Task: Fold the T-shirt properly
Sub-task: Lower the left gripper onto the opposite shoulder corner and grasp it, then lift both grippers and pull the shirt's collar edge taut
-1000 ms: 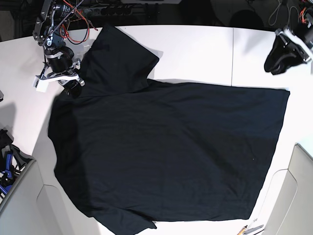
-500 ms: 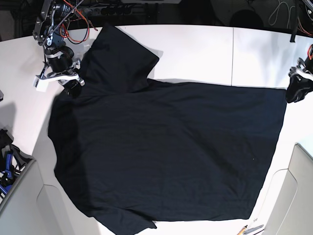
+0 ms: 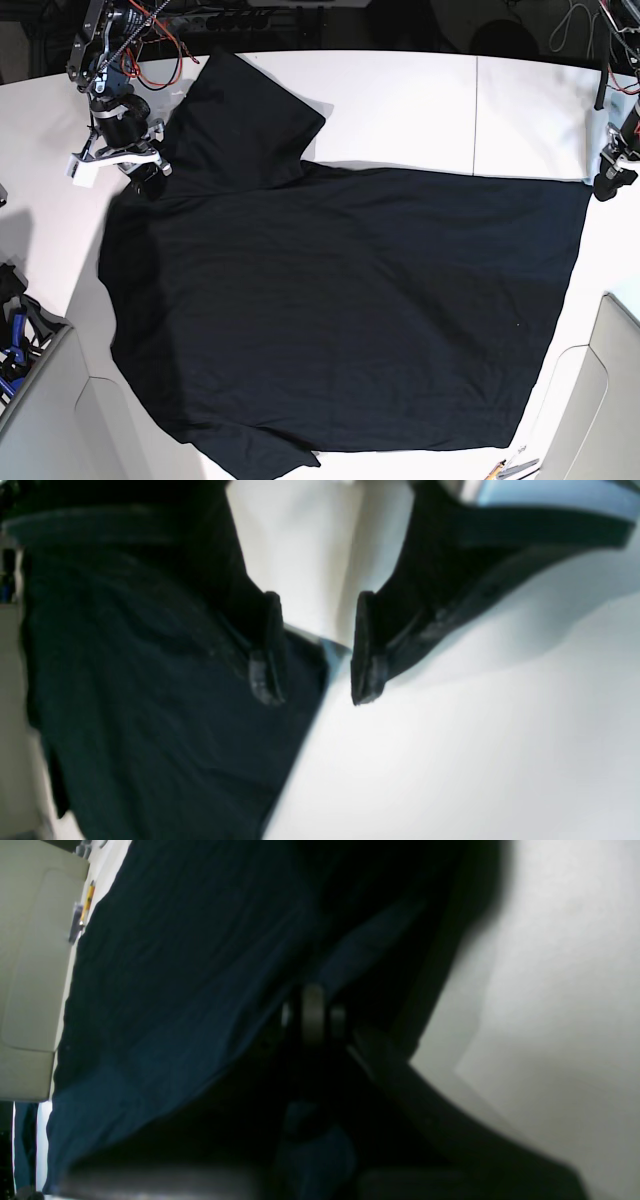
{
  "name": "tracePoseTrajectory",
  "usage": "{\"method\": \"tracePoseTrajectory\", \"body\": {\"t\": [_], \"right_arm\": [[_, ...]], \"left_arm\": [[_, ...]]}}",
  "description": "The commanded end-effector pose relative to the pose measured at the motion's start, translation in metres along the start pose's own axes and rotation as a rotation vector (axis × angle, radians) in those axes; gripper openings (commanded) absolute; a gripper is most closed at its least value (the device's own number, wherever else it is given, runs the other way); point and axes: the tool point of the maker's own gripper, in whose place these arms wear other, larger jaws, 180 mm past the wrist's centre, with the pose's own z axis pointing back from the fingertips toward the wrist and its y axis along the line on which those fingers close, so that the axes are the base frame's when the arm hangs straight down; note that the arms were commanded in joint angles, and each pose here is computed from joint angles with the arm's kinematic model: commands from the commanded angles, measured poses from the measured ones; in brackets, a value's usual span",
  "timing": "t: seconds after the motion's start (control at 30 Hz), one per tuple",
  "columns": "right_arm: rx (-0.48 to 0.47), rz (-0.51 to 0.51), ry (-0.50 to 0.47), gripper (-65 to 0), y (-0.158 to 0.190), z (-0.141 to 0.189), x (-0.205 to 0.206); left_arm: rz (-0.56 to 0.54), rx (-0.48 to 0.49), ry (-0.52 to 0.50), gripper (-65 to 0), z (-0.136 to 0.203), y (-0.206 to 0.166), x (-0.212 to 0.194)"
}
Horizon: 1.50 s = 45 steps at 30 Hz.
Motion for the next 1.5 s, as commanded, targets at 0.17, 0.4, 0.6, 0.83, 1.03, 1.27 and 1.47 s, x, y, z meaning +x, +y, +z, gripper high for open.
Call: {"method": "tracePoseTrajectory", "body": {"t": [0.17,0.4,0.6,0.83,1.03,1.27,1.47], "right_arm": [[0.0,-0.014,0.003,-65.0,0.0,0.001,0.0],[0.0,-0.014,0.007,-65.0,0.0,0.001,-0.001],[-0.002,-0.011,0.008,-65.0,-0.001,0.001,-0.001],[0.012,-0.003,0.007,-65.0,0.002,0.001,-0.001],[0.058,0.028,0.042,-65.0,0.01,0.002,-0.007],[0.056,0.088,0.063,-65.0,0.01,0.027,-0.005],[0.045,0.205,0.11,-65.0,0.011,0.074,-0.003]], "left_arm": [[0.077,-0.003,-0.026,-40.4,-0.015,0.007,0.009],[0.044,-0.031,0.085,-40.4,-0.03,-0.007,-0.022],[0.052,-0.046,0.179,-40.4,-0.032,-0.014,-0.048],[0.038,-0.064,0.197,-58.5,-0.031,-0.017,-0.05],[-0.002,-0.125,0.155,-65.0,-0.025,-0.025,-0.026],[-0.032,-0.157,0.197,-65.0,-0.006,-0.028,-0.011],[-0.047,-0.199,0.156,-65.0,0.038,-0.033,0.003]]}}
